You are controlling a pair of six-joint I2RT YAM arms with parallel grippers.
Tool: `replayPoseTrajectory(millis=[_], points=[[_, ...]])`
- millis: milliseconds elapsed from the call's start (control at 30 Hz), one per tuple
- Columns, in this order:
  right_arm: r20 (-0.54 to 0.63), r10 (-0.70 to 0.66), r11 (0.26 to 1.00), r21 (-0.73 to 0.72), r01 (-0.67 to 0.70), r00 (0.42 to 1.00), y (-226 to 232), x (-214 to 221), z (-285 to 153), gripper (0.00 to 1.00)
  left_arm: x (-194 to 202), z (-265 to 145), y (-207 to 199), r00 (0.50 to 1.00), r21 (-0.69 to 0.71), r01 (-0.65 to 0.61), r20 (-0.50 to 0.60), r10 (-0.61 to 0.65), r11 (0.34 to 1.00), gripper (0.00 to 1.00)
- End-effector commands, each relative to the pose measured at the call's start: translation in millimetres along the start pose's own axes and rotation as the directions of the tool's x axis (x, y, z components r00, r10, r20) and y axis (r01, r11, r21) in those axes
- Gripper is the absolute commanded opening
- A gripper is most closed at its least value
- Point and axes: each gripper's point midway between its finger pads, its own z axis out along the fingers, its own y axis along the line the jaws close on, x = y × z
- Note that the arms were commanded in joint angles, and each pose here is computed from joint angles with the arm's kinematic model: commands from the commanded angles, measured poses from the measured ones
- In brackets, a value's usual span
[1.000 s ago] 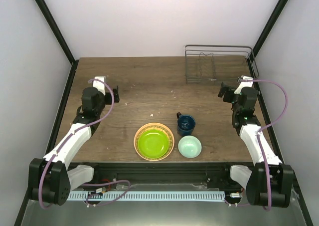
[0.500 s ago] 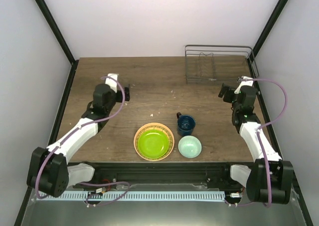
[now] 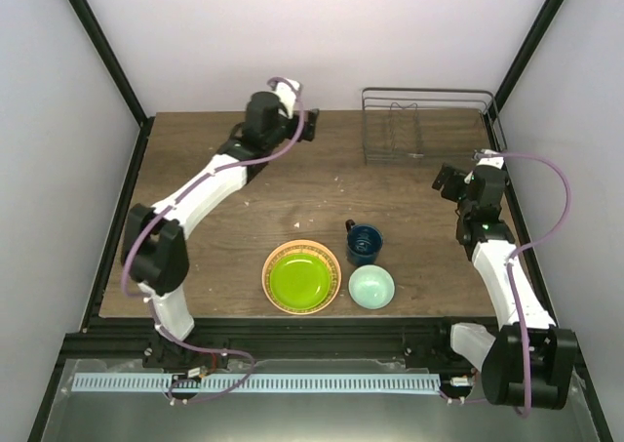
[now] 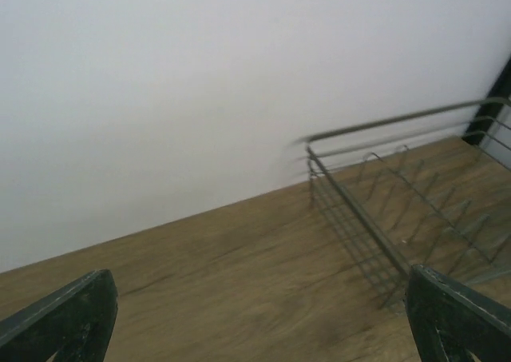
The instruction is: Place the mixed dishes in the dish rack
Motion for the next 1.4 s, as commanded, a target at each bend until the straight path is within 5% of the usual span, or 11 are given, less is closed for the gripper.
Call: replayPoseTrajectory(millis=[0, 200, 600, 1367], points=[[0.026, 0.035, 0.999, -0.029, -0.034, 0.999, 9.6, -18.3, -11.8, 1.00, 31.1, 38.1, -44.2, 0.994, 0.047, -0.062, -0.084, 0.065, 0.997, 1.00], [0.031, 0.057, 0.997, -0.044, -0.056, 0.998, 12.0, -22.1, -18.7, 1.00, 25.5, 63.7, -104.2, 0.996, 0.219, -0.077, -0.017, 0.083, 0.973, 1.00], [0.036, 0.060, 0.996, -0.061, -0.058, 0.998, 15.6, -31.8, -30.9, 1.00, 63.4, 123.1, -129.6, 0.991, 0.210, -0.064, -0.105, 0.088, 0.976, 1.00], [0.002, 0.058, 0.991, -0.120, -0.057, 0.998, 28.0, -34.0, -32.7, 1.00, 135.1, 164.4, -114.6, 0.956, 0.054, -0.072, -0.280, 0.084, 0.996, 1.00]])
